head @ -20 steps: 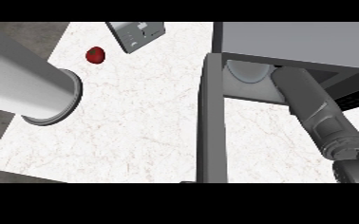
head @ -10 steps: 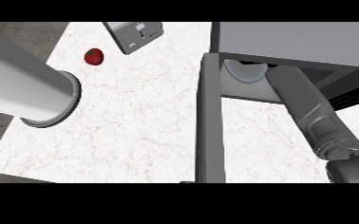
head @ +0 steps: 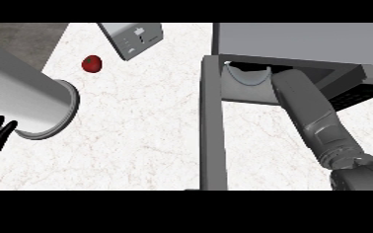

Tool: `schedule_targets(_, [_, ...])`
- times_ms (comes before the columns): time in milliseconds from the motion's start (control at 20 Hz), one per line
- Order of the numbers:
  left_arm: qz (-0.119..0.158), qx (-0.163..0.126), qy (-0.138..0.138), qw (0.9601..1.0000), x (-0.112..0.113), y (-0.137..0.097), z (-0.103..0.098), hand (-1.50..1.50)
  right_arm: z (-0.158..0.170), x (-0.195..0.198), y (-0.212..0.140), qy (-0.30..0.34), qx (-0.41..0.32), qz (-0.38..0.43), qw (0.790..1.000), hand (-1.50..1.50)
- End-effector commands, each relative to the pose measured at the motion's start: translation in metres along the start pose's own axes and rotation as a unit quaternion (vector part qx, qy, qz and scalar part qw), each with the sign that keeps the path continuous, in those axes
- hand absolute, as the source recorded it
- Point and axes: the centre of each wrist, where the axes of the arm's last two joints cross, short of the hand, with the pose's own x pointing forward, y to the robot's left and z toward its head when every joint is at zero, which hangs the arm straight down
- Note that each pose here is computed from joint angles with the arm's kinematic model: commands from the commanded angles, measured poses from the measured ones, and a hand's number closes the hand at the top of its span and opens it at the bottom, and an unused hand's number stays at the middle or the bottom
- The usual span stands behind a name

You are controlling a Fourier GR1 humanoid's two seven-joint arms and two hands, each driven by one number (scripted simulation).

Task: Pick up the milk, place it into the microwave and close the microwave

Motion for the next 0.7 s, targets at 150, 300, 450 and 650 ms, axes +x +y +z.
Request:
schedule_targets(150, [0.017,-0.033,-0.001,0.9993,-0.001,-0.025,-0.015,-1.50,0.030,-0.027,0.000,0.020,0.024,-0.116,0.993,-1.50])
schedule_targets(300, [0.027,-0.037,0.007,0.9989,-0.011,-0.023,-0.003,1.50,0.046,-0.035,0.010,0.031,0.018,-0.146,0.989,-1.50])
schedule_targets(450, [0.019,-0.050,0.006,0.9985,-0.003,-0.037,-0.024,1.50,0.057,-0.037,0.020,0.040,0.050,-0.214,0.975,-1.50])
schedule_targets(650, [0.053,-0.070,0.027,0.9958,-0.009,-0.046,-0.026,1.50,0.095,-0.051,0.036,0.043,0.048,-0.265,0.962,-1.50])
